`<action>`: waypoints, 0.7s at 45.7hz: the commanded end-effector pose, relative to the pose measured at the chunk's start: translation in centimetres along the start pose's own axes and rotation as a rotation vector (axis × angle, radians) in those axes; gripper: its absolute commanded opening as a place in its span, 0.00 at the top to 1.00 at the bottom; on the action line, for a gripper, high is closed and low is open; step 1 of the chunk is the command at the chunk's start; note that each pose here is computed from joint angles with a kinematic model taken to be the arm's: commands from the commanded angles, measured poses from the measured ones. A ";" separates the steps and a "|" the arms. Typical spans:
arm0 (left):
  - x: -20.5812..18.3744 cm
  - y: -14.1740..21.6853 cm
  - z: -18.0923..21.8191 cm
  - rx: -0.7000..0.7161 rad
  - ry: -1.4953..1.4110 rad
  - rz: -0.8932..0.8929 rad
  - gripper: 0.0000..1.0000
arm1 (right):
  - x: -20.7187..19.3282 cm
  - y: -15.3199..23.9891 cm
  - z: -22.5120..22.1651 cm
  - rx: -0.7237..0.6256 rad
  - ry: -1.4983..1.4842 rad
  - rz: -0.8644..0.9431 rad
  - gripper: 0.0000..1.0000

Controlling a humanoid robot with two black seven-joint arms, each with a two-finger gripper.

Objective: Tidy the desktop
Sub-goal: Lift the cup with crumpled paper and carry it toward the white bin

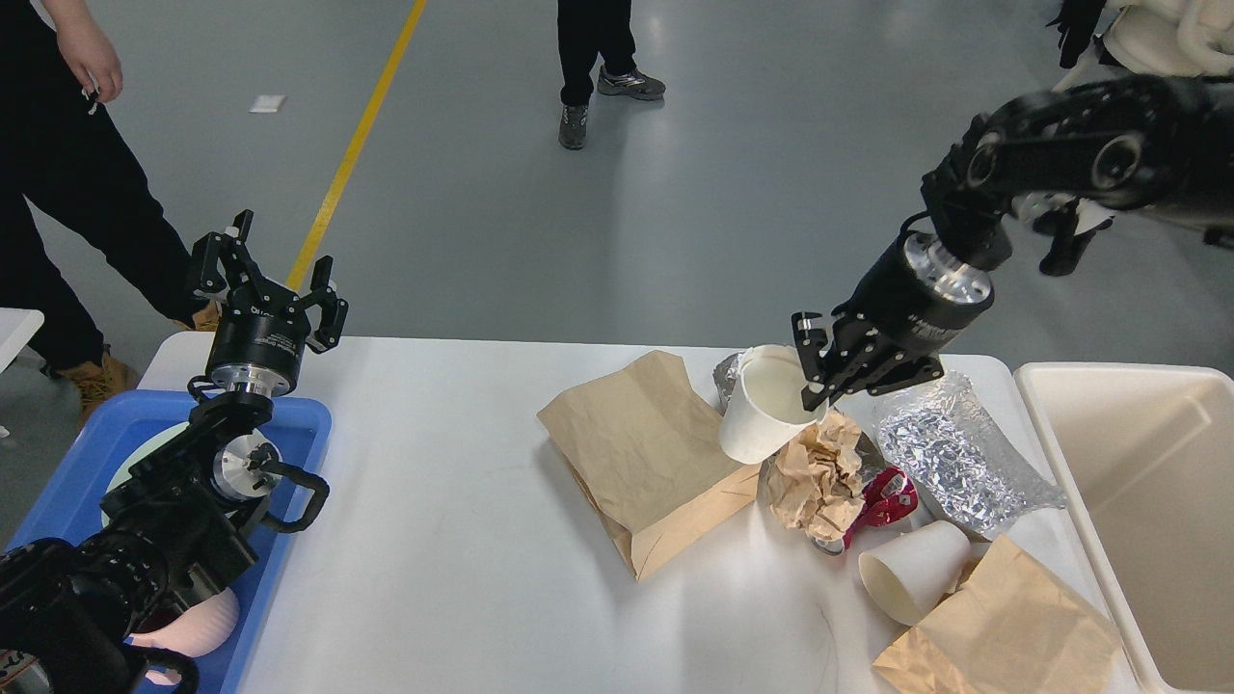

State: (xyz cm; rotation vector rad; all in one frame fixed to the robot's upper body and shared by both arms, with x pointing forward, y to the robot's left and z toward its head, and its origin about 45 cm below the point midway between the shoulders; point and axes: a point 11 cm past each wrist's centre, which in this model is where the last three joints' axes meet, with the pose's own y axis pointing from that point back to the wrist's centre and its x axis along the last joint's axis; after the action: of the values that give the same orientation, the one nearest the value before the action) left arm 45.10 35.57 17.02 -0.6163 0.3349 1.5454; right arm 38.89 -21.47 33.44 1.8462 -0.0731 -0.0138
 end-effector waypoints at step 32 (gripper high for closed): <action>0.0 0.0 0.0 0.001 -0.001 0.000 0.04 | 1.7 13.5 0.9 0.082 -0.004 0.273 1.00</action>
State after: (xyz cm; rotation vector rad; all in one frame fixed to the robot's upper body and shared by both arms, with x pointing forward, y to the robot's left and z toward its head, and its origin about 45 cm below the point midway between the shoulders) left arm 45.11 35.57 17.02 -0.6160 0.3347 1.5453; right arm 40.03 -25.52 46.40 1.9048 -0.3243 0.1881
